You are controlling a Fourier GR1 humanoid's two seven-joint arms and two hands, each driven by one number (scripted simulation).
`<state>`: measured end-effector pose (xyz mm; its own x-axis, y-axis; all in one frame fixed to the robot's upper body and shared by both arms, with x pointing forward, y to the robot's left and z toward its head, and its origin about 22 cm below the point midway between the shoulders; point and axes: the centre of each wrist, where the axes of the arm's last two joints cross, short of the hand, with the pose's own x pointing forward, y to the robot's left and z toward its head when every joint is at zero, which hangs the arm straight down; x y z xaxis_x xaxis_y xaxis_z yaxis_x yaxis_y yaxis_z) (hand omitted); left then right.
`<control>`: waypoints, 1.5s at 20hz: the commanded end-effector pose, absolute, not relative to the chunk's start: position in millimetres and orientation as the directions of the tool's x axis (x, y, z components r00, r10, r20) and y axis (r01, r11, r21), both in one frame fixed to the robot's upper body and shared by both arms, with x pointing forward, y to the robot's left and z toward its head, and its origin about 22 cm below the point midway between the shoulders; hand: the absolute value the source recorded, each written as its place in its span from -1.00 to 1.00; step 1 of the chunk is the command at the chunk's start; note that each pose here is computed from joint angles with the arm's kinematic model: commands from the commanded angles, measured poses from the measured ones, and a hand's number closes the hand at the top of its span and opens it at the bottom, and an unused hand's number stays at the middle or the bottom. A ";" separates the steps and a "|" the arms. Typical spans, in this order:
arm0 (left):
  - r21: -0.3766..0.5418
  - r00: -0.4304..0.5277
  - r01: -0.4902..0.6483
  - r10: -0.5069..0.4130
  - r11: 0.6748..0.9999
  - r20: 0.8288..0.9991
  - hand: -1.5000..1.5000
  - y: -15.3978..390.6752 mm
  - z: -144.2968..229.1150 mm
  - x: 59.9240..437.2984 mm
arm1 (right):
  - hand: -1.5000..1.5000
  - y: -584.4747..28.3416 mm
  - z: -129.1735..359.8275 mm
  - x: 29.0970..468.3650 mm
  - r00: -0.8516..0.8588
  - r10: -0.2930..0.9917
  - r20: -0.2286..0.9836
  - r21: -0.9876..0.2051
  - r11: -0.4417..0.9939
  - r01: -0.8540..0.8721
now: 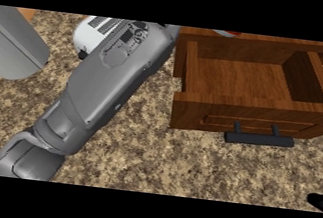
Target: Pick up the can, place it into the drawer and close the drawer
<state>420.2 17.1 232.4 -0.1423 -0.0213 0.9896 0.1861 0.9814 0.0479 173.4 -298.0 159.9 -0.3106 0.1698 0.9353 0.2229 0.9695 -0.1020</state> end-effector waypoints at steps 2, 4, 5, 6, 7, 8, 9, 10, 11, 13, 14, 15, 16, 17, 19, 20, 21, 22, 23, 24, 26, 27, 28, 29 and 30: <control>0.100 -0.127 0.161 -0.079 0.982 0.989 1.00 -10.9 252.4 418.5 | -1.00 -291.7 162.0 174.5 -0.319 0.176 0.931 -0.110 0.971 0.214; 0.082 -0.128 0.187 -0.059 0.979 0.990 1.00 -1.9 243.9 428.0 | -1.00 -302.1 157.9 154.3 -0.314 0.171 0.934 -0.104 0.971 0.217; 0.101 -0.133 0.182 -0.077 0.978 0.988 1.00 -13.8 256.3 422.8 | -1.00 -296.6 163.3 173.3 -0.325 0.146 0.934 -0.080 0.975 0.209; 0.126 -0.139 0.161 -0.104 0.979 0.985 1.00 -15.1 261.0 425.5 | -1.00 -296.9 164.3 174.4 -0.312 0.165 0.936 -0.100 0.972 0.215; 0.107 -0.130 0.156 -0.088 0.982 0.988 1.00 -19.8 272.2 424.6 | -1.00 -295.1 166.4 176.0 -0.323 0.172 0.931 -0.110 0.973 0.203; 0.122 -0.129 0.152 -0.102 0.981 0.986 1.00 -16.9 252.8 425.5 | -1.00 -297.9 158.5 182.3 -0.320 0.150 0.935 -0.090 0.977 0.194; 0.123 -0.109 0.134 -0.109 0.983 0.988 1.00 -14.5 250.9 430.2 | -1.00 -290.1 165.1 173.5 -0.323 0.164 0.932 -0.104 0.975 0.196; 0.150 -0.128 0.137 -0.133 0.979 0.983 1.00 -19.9 246.8 424.6 | -1.00 -302.3 162.4 177.8 -0.297 0.153 0.942 -0.100 0.977 0.186; 0.133 -0.120 0.146 -0.116 0.980 0.986 1.00 -21.9 260.7 426.4 | -1.00 -285.2 169.6 175.1 -0.321 0.163 0.933 -0.104 0.975 0.194; 0.144 -0.132 0.107 -0.130 0.984 0.983 1.00 -21.9 252.4 427.0 | -1.00 -301.0 157.8 181.7 -0.316 0.167 0.934 -0.117 0.978 0.173; 0.170 -0.145 0.075 -0.158 0.983 0.977 1.00 -18.9 251.6 432.0 | -1.00 -289.8 163.3 175.1 -0.340 0.155 0.927 -0.101 0.980 0.172; 0.178 -0.144 0.062 -0.168 0.982 0.975 1.00 -24.3 255.0 428.2 | -1.00 -300.9 169.2 180.3 -0.320 0.162 0.934 -0.106 0.977 0.185; 0.141 -0.132 0.035 -0.135 0.989 0.982 1.00 -21.4 252.0 430.2 | -1.00 -296.6 174.1 182.8 -0.338 0.153 0.929 -0.103 0.982 0.160; 0.169 -0.128 0.041 -0.162 0.985 0.978 -1.00 -17.3 240.2 432.6 | -1.00 -296.0 157.4 180.3 -0.310 0.171 0.935 -0.121 0.977 0.175; 0.157 -0.117 0.010 -0.155 0.988 0.981 -1.00 -19.8 241.8 431.4 | -1.00 -294.2 166.2 177.9 -0.323 0.165 0.932 -0.116 0.979 0.165; 0.139 -0.116 0.007 -0.138 0.990 0.984 -1.00 -24.0 247.3 428.1 | -1.00 -285.3 167.5 180.8 -0.328 0.155 0.932 -0.105 0.981 0.163; 0.163 -0.143 -0.007 -0.163 0.987 0.976 -1.00 -15.7 235.9 434.7 | -1.00 -292.5 163.7 197.0 -0.334 0.160 0.929 -0.103 0.978 0.182; 0.147 -0.153 -0.028 -0.149 0.989 0.977 -1.00 -24.7 253.9 430.3 | -1.00 -294.9 167.7 195.4 -0.343 0.170 0.924 -0.116 0.978 0.173; 0.161 -0.150 -0.049 -0.167 0.986 0.975 -1.00 -21.4 245.0 432.3 | -1.00 -295.1 176.6 189.2 -0.351 0.174 0.920 -0.119 0.978 0.171; 0.151 -0.145 -0.042 -0.156 0.988 0.977 -1.00 -21.8 252.3 433.7 | -1.00 -292.5 161.3 190.0 -0.328 0.164 0.930 -0.119 0.981 0.154; 0.146 -0.149 -0.041 -0.150 0.988 0.977 -1.00 -20.2 246.3 434.0 | -1.00 -296.2 175.8 192.7 -0.379 0.252 0.890 -0.195 0.963 0.184; 0.138 -0.149 -0.037 -0.142 0.990 0.979 -1.00 -23.9 254.7 432.2 | -1.00 -291.2 171.4 189.9 -0.363 0.276 0.890 -0.225 0.958 0.178; 0.141 -0.146 -0.054 -0.148 0.988 0.978 -1.00 -16.2 240.2 436.9 | -1.00 -288.0 178.9 188.9 -0.378 0.284 0.881 -0.236 0.957 0.168; 0.111 -0.141 -0.059 -0.118 0.992 0.983 -1.00 -18.6 243.4 434.6 | -1.00 -288.6 183.4 190.8 -0.376 0.299 0.877 -0.251 0.953 0.172; 0.120 -0.139 -0.042 -0.125 0.992 0.982 -1.00 -22.3 245.1 431.6 | -1.00 -290.6 178.2 197.3 -0.388 0.295 0.873 -0.248 0.954 0.167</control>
